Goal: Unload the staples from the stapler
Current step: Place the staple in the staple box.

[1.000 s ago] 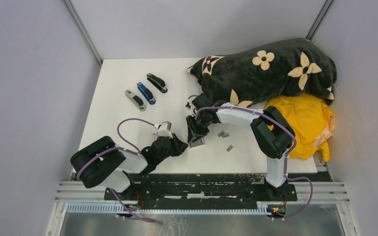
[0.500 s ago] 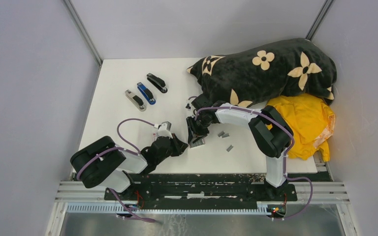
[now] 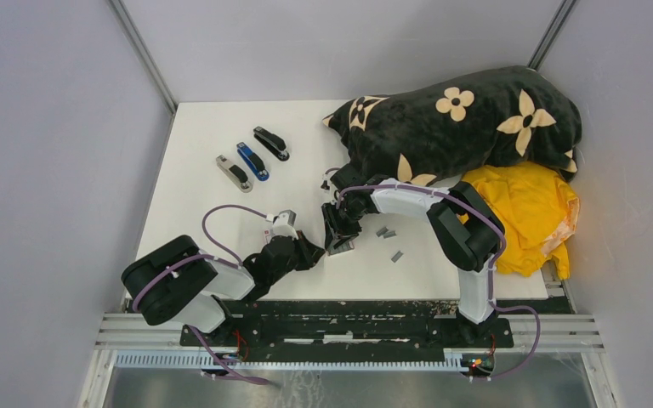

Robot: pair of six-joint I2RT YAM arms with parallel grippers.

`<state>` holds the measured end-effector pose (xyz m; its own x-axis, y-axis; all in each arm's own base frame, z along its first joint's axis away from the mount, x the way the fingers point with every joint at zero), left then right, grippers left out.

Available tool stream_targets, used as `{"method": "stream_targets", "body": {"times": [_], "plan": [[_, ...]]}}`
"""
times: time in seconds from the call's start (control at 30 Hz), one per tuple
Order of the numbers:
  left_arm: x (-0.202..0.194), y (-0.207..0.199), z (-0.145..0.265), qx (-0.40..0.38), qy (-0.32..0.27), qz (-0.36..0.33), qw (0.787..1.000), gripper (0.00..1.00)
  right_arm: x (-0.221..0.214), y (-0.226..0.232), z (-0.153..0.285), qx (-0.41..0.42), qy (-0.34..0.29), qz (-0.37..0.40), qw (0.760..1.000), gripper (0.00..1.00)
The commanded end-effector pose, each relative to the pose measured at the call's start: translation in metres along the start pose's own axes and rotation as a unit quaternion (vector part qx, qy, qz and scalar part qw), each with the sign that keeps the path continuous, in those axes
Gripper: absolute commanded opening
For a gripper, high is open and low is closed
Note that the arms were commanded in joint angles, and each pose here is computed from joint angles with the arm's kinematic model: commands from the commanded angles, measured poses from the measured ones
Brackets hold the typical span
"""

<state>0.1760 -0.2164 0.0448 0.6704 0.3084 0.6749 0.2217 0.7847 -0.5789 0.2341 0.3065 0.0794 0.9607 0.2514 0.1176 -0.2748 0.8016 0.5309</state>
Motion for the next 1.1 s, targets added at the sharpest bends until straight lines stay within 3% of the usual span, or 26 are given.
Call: {"method": "stream_targets", "body": {"times": [0.0, 1.07], "plan": [[-0.0011, 0.003, 0.0015, 0.003, 0.0, 0.007, 1.0, 0.17, 0.0113, 0.0077, 0.0031, 0.006, -0.018, 0.003, 1.0, 0.4], [-0.0027, 0.002, -0.0013, 0.001, 0.006, 0.005, 1.0, 0.17, 0.0133, 0.0139, 0.0015, 0.028, -0.009, 0.004, 1.0, 0.41]]}}
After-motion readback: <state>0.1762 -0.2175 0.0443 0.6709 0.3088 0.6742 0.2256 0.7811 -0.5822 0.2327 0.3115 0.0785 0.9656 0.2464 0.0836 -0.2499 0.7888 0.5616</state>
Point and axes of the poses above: each gripper's point midway between its finger pads, its own z axis back along the fingers, its own y axis along the line the jaws close on, x = y × z, the point moved 6 cm from there along z, back along the fingers, and after that the axes turned 4 degrees about -z, right-handed, at the moved point
